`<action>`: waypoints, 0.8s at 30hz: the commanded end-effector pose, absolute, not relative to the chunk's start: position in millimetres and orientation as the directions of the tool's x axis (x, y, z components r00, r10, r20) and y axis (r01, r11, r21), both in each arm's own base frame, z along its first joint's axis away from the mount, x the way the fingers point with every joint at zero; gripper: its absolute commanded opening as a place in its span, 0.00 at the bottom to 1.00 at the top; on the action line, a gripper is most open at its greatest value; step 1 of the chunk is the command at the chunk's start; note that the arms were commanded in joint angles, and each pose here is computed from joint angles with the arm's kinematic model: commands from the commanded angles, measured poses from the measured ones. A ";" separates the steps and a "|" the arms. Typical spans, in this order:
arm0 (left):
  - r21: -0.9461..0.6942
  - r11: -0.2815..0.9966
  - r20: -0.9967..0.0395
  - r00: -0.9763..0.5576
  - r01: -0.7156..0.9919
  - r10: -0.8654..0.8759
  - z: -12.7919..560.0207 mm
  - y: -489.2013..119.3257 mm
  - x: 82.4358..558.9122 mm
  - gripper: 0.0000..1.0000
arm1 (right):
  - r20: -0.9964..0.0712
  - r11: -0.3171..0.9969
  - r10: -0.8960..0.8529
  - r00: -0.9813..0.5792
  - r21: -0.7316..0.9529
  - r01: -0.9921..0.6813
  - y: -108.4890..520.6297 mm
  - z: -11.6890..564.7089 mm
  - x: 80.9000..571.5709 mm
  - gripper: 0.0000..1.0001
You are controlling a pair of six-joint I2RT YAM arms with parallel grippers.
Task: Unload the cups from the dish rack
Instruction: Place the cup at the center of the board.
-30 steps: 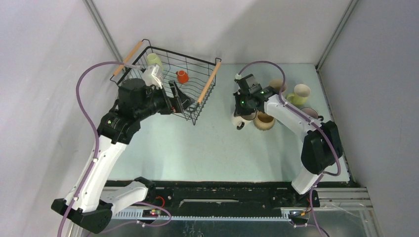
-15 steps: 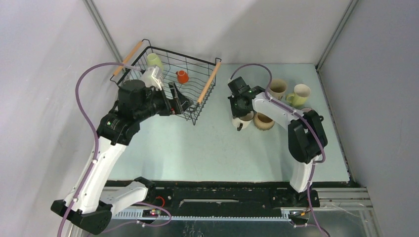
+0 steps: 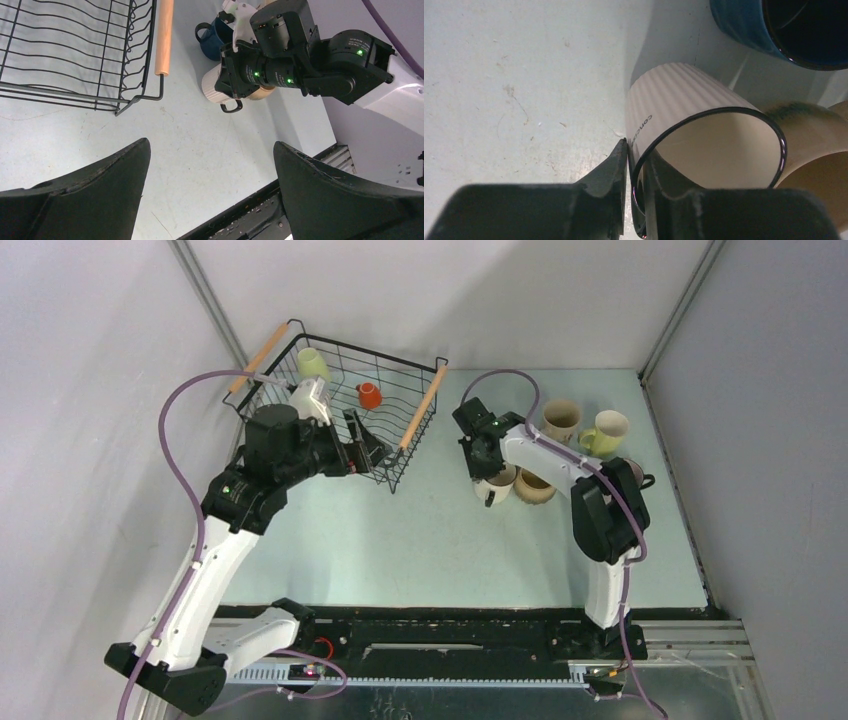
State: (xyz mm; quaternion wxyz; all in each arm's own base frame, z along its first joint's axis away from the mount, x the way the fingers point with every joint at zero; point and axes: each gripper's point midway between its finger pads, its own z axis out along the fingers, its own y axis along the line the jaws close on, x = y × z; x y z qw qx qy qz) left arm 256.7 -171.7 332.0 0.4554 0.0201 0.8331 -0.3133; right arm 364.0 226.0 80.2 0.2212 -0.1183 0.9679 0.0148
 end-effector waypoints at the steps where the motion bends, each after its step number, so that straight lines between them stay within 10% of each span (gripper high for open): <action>1: -0.508 0.793 -0.787 -0.556 0.336 -0.269 339.7 -174.1 259.4 1.00 | -0.521 0.966 -0.236 -0.820 -0.038 -0.255 237.1 115.0 378.6 0.26; 24: -0.495 0.851 -0.770 -0.542 0.173 -0.337 344.8 -167.3 306.2 1.00 | -0.616 0.933 -0.071 -0.784 0.236 -0.271 240.4 232.5 323.2 0.82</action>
